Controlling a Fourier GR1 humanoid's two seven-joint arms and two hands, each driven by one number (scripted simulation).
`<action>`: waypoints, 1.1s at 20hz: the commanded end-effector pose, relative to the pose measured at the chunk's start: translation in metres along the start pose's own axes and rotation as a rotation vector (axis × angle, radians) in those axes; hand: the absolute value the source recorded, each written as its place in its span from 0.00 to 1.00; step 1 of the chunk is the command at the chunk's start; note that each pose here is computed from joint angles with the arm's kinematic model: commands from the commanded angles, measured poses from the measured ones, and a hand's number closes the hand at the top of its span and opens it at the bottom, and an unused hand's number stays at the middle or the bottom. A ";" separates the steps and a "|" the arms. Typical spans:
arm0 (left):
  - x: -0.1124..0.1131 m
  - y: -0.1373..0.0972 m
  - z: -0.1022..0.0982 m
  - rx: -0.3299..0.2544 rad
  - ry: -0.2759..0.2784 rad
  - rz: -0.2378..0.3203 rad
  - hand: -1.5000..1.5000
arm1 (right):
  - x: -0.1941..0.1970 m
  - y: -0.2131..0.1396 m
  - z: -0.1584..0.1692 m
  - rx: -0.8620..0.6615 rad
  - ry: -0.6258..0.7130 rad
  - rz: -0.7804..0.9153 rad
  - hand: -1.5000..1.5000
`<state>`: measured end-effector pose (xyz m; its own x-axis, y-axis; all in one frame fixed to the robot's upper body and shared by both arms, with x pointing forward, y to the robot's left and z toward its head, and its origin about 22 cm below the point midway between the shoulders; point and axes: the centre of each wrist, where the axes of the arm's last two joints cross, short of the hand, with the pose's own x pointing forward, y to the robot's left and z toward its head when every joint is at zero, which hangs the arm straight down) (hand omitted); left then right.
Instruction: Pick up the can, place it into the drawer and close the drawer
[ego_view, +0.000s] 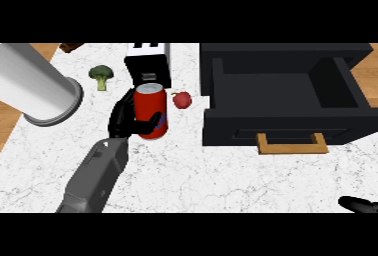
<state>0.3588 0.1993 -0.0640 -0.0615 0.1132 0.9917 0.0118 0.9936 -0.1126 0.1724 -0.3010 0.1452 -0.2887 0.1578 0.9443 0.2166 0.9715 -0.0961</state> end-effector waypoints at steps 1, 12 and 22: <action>0.027 -0.019 -0.016 -0.058 -0.006 -0.020 1.00 | 0.011 0.010 0.002 -0.015 -0.005 -0.008 0.00; 0.148 -0.112 -0.047 -0.171 -0.065 -0.023 1.00 | 0.006 -0.004 -0.016 -0.021 -0.004 0.019 0.00; 0.226 -0.172 -0.069 -0.188 -0.076 -0.096 1.00 | 0.019 0.003 0.009 -0.007 -0.022 0.010 0.00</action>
<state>0.4068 0.0743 0.1561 -0.1484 0.0396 0.9881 0.1744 0.9846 -0.0132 0.1651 -0.3006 0.1528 -0.2916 0.1720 0.9409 0.2291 0.9676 -0.1059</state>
